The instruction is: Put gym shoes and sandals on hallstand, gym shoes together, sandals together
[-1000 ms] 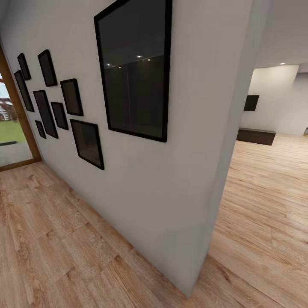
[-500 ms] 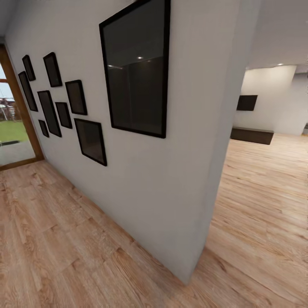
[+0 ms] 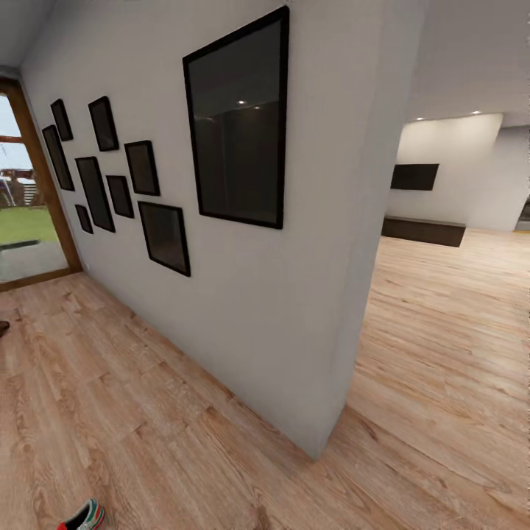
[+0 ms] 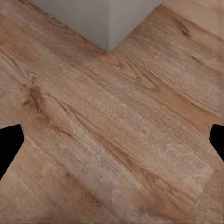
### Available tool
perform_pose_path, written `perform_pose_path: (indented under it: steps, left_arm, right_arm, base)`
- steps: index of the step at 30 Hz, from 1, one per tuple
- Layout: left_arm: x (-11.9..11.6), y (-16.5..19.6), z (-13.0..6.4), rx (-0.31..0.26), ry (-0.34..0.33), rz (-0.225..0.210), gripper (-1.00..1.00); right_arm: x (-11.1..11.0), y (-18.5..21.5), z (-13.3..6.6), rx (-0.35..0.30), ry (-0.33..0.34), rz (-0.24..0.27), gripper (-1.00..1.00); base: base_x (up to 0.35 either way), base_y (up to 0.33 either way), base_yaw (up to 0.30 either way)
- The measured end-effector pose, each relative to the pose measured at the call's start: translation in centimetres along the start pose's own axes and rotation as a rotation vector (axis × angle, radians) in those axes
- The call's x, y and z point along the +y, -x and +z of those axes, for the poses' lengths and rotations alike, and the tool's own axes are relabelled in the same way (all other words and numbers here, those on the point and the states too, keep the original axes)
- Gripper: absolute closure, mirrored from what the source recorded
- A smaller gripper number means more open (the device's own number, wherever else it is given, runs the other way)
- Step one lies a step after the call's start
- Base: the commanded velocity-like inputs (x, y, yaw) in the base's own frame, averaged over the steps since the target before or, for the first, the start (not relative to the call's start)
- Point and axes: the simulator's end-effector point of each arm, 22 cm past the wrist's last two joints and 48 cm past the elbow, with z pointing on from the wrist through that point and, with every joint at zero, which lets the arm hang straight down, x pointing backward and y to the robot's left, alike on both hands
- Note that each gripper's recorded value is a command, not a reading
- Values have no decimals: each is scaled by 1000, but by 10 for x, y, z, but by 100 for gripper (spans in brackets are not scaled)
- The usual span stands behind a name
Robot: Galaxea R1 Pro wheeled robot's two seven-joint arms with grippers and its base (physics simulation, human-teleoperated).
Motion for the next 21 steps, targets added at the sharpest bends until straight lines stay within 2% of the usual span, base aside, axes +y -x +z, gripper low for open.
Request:
perform_pose_path:
  steps: [17,21]
  left_arm:
    - [0,-10,-3,14,3,-5,-100]
    - [0,-10,-4,14,3,-5,-100]
  right_arm:
    - [-1,4,1,-10,-2,-1,-100]
    - [-1,5,1,-12,-3,-2,-100]
  base:
    - [-336,29,0]
    - [-211,56,-19]
